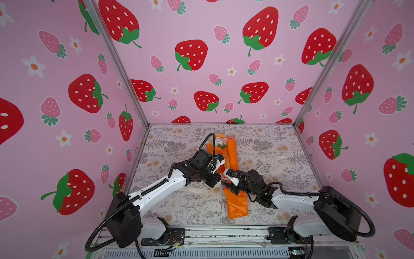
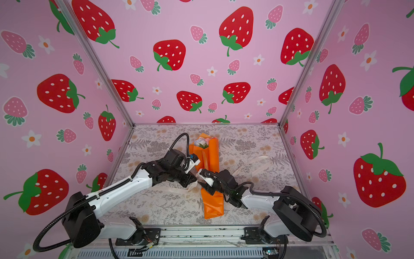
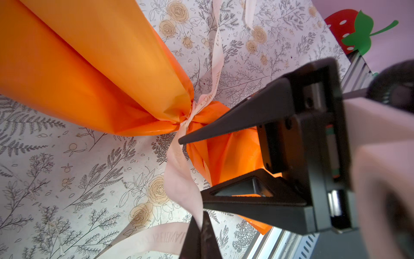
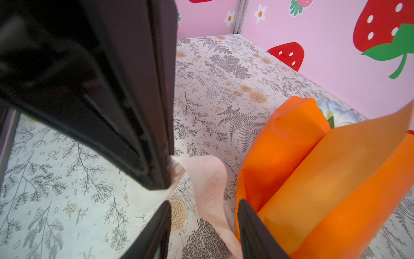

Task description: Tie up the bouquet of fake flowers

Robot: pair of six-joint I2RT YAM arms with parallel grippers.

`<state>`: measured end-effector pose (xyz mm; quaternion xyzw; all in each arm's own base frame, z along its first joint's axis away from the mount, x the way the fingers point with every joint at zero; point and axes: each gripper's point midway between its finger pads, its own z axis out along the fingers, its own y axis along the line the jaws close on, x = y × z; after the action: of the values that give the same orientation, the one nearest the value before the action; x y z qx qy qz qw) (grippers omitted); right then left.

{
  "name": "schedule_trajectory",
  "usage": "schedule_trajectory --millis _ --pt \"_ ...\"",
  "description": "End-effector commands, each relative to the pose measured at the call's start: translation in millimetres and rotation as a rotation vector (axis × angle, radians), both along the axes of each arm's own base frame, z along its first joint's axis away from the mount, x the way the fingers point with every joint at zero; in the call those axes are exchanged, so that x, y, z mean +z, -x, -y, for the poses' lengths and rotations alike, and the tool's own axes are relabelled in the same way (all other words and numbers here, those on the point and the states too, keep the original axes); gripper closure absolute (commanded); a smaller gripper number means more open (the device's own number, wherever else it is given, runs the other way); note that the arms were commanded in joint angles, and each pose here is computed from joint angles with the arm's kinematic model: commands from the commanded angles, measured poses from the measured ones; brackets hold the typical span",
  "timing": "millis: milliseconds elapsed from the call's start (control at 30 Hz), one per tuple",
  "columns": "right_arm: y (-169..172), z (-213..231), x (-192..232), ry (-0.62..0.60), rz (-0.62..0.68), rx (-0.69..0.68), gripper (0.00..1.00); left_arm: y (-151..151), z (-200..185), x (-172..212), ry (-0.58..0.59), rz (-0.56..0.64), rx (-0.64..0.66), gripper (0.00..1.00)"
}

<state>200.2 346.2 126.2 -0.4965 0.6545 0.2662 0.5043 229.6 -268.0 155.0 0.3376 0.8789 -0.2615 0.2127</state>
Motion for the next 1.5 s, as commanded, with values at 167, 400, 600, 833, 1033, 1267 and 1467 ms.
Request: schedule_trajectory --millis 167,400,600,833,1033,1267,1467 --pt "-18 -11 16 -0.024 0.102 -0.061 0.51 6 7 9 0.003 -0.039 -0.058 1.00" --pt "-27 -13 27 -0.064 0.121 -0.111 0.67 5 7 8 0.002 -0.035 -0.055 1.00" --pt "-25 -8 32 -0.119 0.097 -0.131 0.91 1 0 7 0.002 0.010 -0.022 0.83" --pt "-25 0 36 -0.163 0.074 -0.164 0.95 2 0 -5 0.097 0.113 -0.034 0.68" --pt "-23 2 38 -0.178 0.070 -0.168 0.95 -12 -8 -16 0.129 0.280 0.022 0.62" --pt "-23 4 41 -0.187 0.069 -0.172 0.95 -26 0 -27 0.124 0.385 -0.031 0.57" --pt "-24 5 41 -0.188 0.069 -0.179 0.95 -29 10 -38 0.122 0.372 -0.075 0.55"
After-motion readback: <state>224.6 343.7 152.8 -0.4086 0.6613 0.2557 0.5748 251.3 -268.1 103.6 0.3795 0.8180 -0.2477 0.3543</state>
